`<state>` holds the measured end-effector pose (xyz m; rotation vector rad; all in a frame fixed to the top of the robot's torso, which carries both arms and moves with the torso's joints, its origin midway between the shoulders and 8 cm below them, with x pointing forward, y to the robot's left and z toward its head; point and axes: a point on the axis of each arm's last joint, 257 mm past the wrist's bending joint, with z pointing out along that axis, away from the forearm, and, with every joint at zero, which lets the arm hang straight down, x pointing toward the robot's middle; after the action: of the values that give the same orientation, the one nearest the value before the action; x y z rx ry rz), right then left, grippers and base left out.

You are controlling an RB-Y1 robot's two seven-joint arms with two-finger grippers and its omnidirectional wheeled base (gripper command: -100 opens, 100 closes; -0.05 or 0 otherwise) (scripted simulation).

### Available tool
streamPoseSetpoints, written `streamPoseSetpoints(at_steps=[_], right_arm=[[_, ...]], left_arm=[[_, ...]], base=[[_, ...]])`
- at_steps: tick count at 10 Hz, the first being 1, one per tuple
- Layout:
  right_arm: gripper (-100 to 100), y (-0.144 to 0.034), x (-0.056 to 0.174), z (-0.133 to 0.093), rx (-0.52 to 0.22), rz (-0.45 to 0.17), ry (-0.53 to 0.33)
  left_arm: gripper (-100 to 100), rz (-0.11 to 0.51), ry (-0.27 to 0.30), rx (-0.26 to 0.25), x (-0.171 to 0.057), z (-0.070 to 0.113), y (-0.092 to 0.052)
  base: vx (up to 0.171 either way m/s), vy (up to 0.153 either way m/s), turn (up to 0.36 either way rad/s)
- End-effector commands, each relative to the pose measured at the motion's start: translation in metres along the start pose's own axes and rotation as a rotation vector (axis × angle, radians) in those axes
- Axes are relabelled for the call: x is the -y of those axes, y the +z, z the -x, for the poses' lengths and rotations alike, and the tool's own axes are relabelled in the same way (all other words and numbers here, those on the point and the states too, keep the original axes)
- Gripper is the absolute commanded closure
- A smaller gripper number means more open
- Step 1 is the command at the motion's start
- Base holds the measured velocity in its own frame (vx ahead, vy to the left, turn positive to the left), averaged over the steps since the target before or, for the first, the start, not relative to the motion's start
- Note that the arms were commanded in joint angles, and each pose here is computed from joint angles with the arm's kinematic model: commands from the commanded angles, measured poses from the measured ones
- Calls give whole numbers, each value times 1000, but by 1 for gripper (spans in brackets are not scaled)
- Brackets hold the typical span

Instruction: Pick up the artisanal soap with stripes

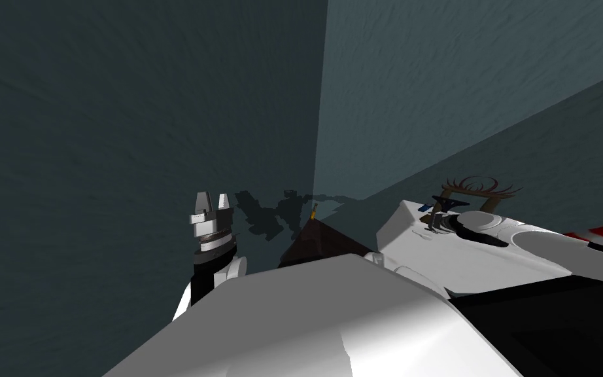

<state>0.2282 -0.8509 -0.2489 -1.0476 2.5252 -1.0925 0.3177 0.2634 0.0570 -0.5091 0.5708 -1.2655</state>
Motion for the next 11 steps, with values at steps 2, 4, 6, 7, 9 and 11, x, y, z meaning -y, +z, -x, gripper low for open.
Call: streamPoseSetpoints(at_steps=[2, 4, 6, 7, 9, 11], right_arm=[[-100, -8, -8, -35, -61, 4, -13], [-100, -8, -6, -30, -44, -3, 39], [-100, -18, -13, -67, -114, 1, 11], [-100, -18, -12, -65, -104, -5, 46], [-100, -31, -12, -99, -173, -11, 12], [-100, -31, -14, -98, -164, -14, 72]], left_arm=[[0, 0, 0, 0, 0, 0, 0], [0, 0, 0, 0, 0, 0, 0], [0, 0, 0, 0, 0, 0, 0], [0, 0, 0, 0, 0, 0, 0], [0, 0, 0, 0, 0, 0, 0], [0, 0, 0, 0, 0, 0, 0]], base=[[-24, 1, 221], [-8, -4, -24], [-25, 0, 219], [-14, -4, -18], [-12, 4, 138], [-19, -4, 58]])
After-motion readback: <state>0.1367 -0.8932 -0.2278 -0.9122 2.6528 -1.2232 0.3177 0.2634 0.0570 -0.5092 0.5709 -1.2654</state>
